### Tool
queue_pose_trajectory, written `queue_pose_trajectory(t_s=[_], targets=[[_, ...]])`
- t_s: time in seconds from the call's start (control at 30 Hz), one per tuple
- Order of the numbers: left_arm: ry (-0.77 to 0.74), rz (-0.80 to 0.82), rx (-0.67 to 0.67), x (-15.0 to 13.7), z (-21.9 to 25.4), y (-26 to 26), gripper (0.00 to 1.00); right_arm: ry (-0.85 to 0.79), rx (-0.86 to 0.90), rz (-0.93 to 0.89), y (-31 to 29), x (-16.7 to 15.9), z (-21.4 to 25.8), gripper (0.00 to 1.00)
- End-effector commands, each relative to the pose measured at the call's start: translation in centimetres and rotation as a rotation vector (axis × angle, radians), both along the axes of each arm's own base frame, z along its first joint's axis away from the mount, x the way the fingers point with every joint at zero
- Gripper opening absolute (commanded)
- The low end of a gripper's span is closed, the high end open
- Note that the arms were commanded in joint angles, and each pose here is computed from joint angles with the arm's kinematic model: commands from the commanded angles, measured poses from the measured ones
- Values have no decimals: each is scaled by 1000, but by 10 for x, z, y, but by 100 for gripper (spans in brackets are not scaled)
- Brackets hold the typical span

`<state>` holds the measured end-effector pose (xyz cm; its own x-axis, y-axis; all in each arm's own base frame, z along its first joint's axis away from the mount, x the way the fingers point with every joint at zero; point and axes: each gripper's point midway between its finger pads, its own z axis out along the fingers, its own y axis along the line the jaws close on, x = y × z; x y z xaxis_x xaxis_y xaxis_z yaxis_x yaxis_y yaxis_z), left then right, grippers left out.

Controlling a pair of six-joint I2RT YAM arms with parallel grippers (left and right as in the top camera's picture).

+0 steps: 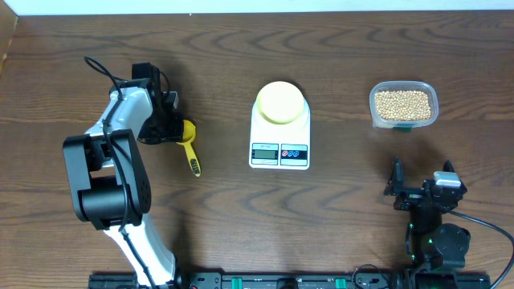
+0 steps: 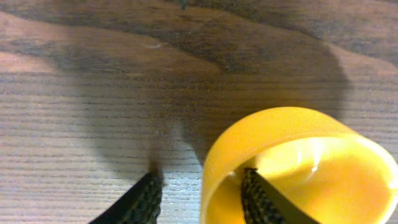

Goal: Scoop item into bowl and weigh 50g on scale
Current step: 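Close the left gripper on the yellow scoop's cup rim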

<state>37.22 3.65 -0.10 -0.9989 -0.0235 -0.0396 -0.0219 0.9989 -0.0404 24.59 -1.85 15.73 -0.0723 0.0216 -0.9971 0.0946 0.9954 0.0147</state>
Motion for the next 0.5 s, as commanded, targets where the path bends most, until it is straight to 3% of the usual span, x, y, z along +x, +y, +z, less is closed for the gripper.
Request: queue_pose_trajectory(t_s=[0.0,0.47], targets=[[21,-3,11,-5,-6,4,38,-5,16,-1,1,0,0,99],[21,-3,11,-5,-6,4,20,-5,16,-1,1,0,0,99]])
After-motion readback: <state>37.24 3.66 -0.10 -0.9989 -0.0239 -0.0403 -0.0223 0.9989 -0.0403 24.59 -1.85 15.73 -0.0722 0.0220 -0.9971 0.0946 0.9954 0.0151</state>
